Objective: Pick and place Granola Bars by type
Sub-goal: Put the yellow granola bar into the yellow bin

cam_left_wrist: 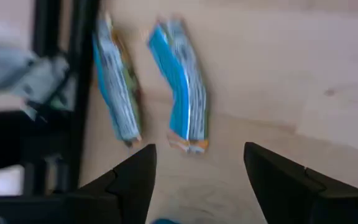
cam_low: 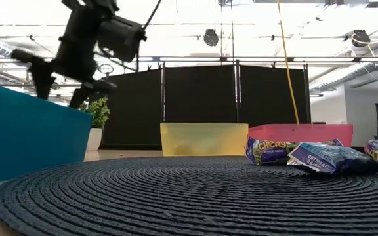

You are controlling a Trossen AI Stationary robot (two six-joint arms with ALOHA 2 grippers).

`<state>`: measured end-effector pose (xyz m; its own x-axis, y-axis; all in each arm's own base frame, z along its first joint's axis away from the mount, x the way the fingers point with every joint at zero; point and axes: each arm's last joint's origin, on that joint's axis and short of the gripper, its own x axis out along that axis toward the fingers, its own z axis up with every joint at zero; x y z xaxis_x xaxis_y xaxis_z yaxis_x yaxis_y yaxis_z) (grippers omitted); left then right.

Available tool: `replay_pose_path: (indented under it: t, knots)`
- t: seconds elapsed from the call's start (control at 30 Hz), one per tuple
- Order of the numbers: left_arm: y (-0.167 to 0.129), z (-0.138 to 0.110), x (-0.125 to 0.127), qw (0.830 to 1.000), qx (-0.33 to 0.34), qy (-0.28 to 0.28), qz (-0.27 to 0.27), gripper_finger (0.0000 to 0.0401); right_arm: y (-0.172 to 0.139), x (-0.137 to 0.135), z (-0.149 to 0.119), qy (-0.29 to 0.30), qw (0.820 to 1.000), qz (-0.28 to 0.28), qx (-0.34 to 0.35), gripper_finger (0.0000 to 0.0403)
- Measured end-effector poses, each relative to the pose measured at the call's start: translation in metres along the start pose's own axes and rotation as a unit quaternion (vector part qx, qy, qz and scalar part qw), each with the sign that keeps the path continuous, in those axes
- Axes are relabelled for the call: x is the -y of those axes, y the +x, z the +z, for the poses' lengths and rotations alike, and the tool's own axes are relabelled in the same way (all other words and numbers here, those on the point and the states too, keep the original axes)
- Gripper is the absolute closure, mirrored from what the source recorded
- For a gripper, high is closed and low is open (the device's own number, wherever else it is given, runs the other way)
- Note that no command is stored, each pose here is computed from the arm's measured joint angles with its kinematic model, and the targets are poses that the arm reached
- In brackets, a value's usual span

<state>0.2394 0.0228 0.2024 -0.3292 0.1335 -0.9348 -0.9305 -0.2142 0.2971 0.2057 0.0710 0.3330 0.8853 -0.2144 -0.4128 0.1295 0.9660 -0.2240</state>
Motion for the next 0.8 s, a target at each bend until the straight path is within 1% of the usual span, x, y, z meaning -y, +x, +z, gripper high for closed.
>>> replay_pose_path:
  t: [0.1,0.13,0.3,0.43,0.53,0.6,0.8]
  knots:
    - [0.014,-0.007,-0.002,0.998,-0.007,-0.019,-0.053,0.012,0.0,0.0,-0.002,-0.007,1.0,0.001,-0.01,0.0163]
    - [0.018,-0.008,-0.004,0.998,-0.008,-0.024,-0.06,0.011,0.0,0.0,-0.003,-0.008,1.0,0.001,-0.012,0.0163]
    - [0.035,-0.005,-0.02,0.998,-0.006,-0.05,-0.031,0.0064,0.0,0.0,-0.003,-0.011,1.0,0.003,-0.014,0.0163]
    - [0.046,0.003,-0.026,0.997,0.012,-0.063,-0.031,0.0042,0.0,-0.001,-0.003,-0.011,1.0,0.019,-0.014,0.0163]
    - [0.053,0.009,-0.024,0.997,0.009,-0.061,-0.054,0.0037,0.0,-0.002,-0.003,-0.011,0.999,0.028,-0.014,0.0164]
    - [0.063,0.013,-0.024,0.997,0.007,-0.055,-0.051,0.0038,0.0,-0.002,-0.003,-0.01,0.999,0.029,-0.014,0.0166]
    - [0.081,0.021,-0.023,0.995,0.002,-0.061,-0.073,0.0054,0.0,-0.002,-0.002,0.006,0.999,0.029,-0.012,0.0167]
